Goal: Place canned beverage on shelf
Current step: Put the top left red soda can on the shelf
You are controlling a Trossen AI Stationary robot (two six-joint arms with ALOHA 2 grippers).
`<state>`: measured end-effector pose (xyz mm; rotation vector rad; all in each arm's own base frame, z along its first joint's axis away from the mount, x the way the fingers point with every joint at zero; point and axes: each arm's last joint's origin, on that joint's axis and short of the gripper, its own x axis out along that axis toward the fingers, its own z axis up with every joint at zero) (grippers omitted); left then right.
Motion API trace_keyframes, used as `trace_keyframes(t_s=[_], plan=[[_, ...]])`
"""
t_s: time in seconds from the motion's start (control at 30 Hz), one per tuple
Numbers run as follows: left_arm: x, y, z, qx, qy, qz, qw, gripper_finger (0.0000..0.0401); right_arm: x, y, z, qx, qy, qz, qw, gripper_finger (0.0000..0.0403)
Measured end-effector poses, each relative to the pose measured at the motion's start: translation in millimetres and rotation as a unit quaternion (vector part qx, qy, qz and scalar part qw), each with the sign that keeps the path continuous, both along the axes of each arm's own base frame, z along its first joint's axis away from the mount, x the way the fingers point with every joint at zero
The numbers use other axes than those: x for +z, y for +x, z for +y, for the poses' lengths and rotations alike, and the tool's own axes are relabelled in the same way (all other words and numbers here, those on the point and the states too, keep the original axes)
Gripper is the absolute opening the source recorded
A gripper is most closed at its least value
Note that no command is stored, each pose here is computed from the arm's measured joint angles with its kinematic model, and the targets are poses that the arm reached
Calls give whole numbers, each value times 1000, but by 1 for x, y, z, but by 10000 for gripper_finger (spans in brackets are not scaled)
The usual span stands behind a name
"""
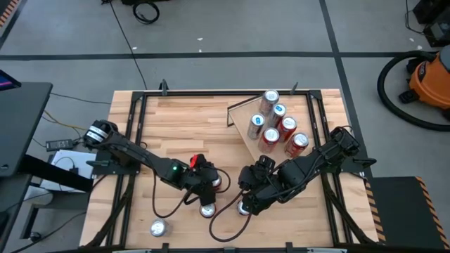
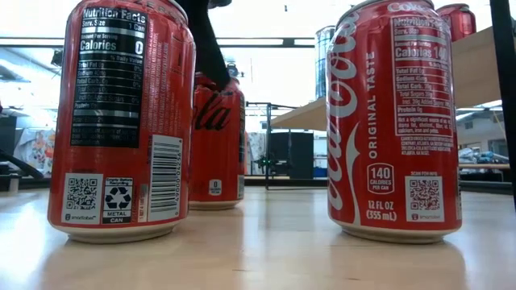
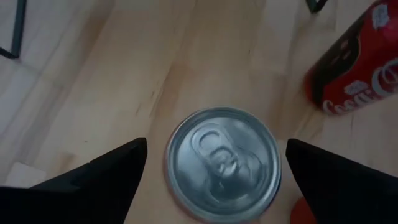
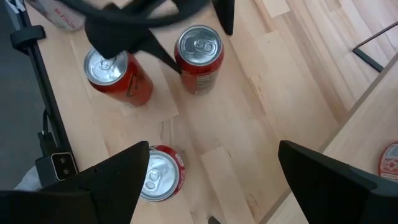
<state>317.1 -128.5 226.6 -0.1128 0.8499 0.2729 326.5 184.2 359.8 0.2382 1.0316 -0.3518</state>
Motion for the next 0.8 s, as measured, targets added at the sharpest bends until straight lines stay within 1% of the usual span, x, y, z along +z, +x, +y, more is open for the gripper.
trace_keyframes(t_s=[0.2, 0.43, 0.63, 0.73, 0.8], plan=[[19, -8, 4, -10, 0, -22, 1000, 396, 0, 0, 0, 0, 0, 0, 1000, 368], [23, -32, 6, -35, 36, 55, 997, 396, 0, 0, 0, -2, 1, -1, 1000, 368], [20, -44, 5, -49, 61, 103, 992, 396, 0, 0, 0, -2, 1, -1, 1000, 368], [15, -45, 9, -30, 79, 128, 988, 396, 0, 0, 0, -2, 2, -3, 1000, 368], [12, -44, 13, -8, 84, 123, 989, 396, 0, 1, 0, -2, 3, -5, 1000, 368]])
